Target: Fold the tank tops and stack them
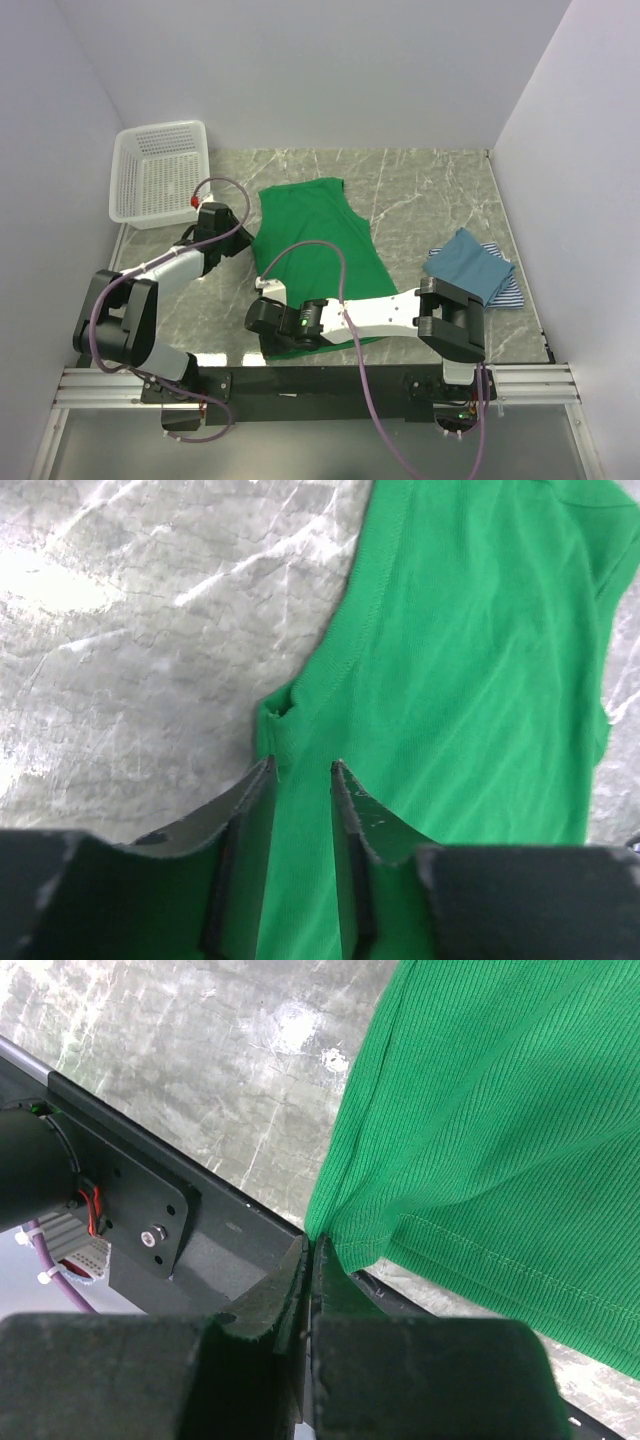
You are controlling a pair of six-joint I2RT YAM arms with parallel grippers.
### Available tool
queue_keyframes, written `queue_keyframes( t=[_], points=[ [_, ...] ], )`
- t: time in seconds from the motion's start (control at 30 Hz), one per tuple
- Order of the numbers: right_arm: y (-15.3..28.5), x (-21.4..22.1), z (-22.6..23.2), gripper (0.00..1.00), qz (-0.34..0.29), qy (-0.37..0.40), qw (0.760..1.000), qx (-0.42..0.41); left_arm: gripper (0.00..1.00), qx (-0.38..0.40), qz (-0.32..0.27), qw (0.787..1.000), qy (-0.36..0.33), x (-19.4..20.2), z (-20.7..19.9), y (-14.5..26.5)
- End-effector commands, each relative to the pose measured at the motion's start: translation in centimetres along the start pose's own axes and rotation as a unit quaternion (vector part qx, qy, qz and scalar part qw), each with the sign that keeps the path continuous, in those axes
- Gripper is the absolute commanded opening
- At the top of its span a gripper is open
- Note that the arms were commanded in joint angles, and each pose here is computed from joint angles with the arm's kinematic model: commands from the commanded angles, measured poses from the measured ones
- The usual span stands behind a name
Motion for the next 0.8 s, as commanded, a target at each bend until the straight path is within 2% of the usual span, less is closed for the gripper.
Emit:
queue_keyframes(
  t=[0.0,0.33,0.4,0.43,0.53,0.67,0.77],
  points=[
    [0.2,-0.6,0.3,0.0,-0.018,-0.006,1.0,-0.005,0.35,0.011,0.002,1.0,-0.011,-0.1,-0.4,-0.7],
    [0.0,-0.8,0.5,0.0,-0.019,-0.007,1.0,0.0,0.34,-0.017,0.048,0.998,-0.027,2.3,1.3,-4.1],
    [-0.1,-0.8,0.5,0.0,-0.017,-0.008,1.0,0.001,0.29,-0.026,0.053,0.998,-0.025,2.5,1.6,-4.6],
    [-0.2,-0.8,0.6,0.0,-0.018,-0.008,1.0,0.0,0.21,-0.032,0.06,0.997,-0.025,2.7,1.8,-4.7],
    [-0.3,-0.8,0.7,0.0,-0.016,-0.011,1.0,-0.003,0.07,-0.07,0.052,0.996,-0.019,2.4,2.4,-5.2],
    [-0.8,-0.8,1.8,0.0,-0.008,-0.013,1.0,-0.025,0.01,-0.102,0.033,0.994,-0.017,1.1,2.1,-5.3],
    [-1.4,-0.9,2.4,0.0,-0.001,-0.01,0.999,-0.03,0.01,-0.123,0.021,0.992,-0.018,0.1,1.9,-5.1]
  ],
)
Point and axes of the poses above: each gripper's point midway between its finger pads, its own y axis back along the fingers, its own z axis along the line the jaws close on, x = y × z, the point moved 7 cm from there along y, back along the fingers, and after that the axes turned 2 degrees about -y, right-handed, at the moved point
